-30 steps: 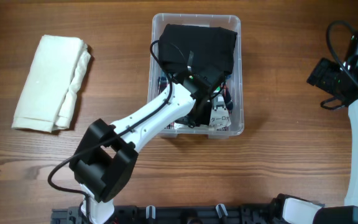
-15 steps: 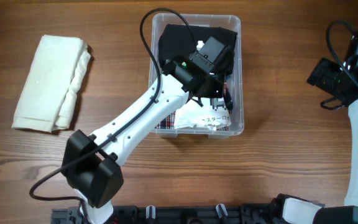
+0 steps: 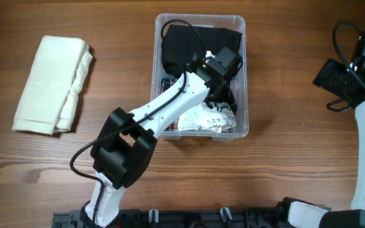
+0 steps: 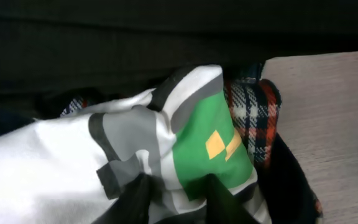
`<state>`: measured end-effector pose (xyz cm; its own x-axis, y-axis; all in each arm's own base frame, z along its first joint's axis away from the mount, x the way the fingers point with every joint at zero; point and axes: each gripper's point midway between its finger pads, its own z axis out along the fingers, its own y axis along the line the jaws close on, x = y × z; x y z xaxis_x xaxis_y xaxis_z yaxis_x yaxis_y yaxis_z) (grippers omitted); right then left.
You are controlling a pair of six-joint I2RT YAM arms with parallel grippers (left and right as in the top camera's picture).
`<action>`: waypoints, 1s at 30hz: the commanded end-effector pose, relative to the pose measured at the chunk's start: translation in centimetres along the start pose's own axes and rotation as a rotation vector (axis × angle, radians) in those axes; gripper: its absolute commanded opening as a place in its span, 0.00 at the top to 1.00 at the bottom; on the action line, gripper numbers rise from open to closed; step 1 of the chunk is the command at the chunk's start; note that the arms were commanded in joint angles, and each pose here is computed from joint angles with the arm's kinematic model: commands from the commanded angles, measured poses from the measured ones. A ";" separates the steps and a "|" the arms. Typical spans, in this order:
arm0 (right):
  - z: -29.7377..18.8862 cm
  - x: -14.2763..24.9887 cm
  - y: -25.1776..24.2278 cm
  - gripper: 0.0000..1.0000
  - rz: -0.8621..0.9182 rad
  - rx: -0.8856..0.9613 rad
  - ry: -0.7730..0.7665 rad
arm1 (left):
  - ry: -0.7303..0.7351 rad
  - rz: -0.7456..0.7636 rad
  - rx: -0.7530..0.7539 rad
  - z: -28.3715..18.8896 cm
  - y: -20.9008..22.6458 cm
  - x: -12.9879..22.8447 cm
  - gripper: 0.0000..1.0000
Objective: Pack container
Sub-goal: 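Lower the white T-shirt onto the plaid shirt's front half and release, then move the left gripper back toward the cream towel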
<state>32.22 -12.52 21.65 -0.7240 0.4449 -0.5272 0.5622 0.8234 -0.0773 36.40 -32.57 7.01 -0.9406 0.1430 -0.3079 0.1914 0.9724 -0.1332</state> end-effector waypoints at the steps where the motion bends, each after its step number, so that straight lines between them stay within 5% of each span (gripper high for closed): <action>1: -0.7 -0.8 -0.3 0.00 0.007 0.009 -0.032 | -0.038 -0.006 0.008 -1.7 -0.2 -1.0 0.76; 8: -0.7 -0.8 -0.3 0.00 0.007 0.009 -0.032 | -0.274 -0.066 0.023 -13.2 2.3 -4.8 0.72; 15: -0.7 -0.8 -0.3 0.00 0.007 0.009 -0.032 | -0.437 -0.259 -0.269 -23.6 15.6 -4.9 0.58; 18: -0.7 -0.8 -0.3 0.00 0.007 0.009 -0.032 | -0.346 -0.260 -0.410 -24.7 21.9 -3.0 0.23; 30: -0.7 -0.8 -0.3 0.00 0.007 0.008 -0.035 | -0.206 -0.539 -0.605 -23.3 36.2 -1.2 0.01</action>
<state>32.30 -12.54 21.70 -0.7220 0.4444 -0.5302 0.5625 0.8233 -0.0760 37.20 3.49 26.18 -0.7767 -0.3116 -0.5475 -0.4590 0.8751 0.1532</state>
